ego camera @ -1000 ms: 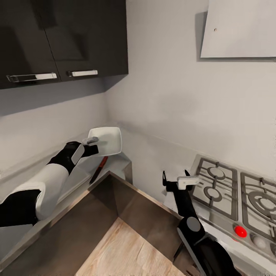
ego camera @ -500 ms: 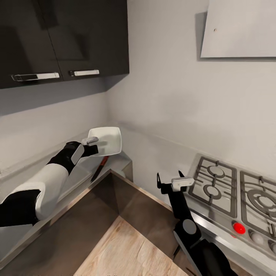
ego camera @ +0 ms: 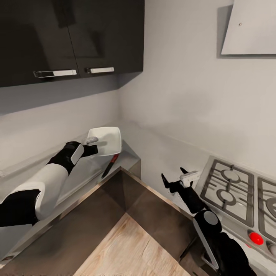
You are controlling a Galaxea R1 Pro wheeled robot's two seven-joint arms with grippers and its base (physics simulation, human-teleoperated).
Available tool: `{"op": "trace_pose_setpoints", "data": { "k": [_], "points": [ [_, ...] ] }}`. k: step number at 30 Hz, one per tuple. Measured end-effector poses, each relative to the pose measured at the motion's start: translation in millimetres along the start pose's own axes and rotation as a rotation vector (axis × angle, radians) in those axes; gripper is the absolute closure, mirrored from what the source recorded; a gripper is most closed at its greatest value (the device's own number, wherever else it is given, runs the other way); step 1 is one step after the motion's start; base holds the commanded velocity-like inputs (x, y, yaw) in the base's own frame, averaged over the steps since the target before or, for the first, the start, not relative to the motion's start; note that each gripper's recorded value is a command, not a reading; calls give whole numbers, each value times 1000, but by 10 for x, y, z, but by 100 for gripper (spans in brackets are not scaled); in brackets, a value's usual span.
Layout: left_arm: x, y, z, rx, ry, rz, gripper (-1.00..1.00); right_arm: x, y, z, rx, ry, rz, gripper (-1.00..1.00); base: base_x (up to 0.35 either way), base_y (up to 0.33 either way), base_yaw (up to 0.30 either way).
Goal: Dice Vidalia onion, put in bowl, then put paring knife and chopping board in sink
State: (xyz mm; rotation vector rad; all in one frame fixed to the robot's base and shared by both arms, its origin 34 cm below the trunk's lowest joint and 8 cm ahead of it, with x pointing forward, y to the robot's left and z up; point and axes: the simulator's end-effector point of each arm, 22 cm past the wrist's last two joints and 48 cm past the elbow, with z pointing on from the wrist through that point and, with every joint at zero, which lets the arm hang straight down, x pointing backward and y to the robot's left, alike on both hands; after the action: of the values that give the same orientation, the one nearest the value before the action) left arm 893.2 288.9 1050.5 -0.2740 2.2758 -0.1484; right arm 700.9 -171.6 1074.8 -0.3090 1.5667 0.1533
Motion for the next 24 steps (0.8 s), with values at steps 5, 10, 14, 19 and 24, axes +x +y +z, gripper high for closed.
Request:
{"op": "trace_pose_setpoints", "data": {
  "k": [5, 10, 14, 19, 24],
  "points": [
    [-1, 59, 7, -8, 1, 0, 100, 17, -134, -21, -1, 4, 6, -100, 0, 0, 57],
    [-13, 126, 7, -16, 0, -3, 100, 26, -161, -26, -1, 6, 9, -100, 0, 20, 51],
    [8, 136, 27, -18, 4, -2, 100, 48, -166, -23, 0, 10, 10, -100, 0, 4, 152],
    [39, 128, 57, -17, 9, -2, 100, 80, -170, -19, 1, 15, 12, -100, 0, 1, 186],
    [93, 129, 101, -18, 13, -1, 100, 113, -169, -15, 1, 20, 13, -100, 0, 0, 192]
  ]
}}
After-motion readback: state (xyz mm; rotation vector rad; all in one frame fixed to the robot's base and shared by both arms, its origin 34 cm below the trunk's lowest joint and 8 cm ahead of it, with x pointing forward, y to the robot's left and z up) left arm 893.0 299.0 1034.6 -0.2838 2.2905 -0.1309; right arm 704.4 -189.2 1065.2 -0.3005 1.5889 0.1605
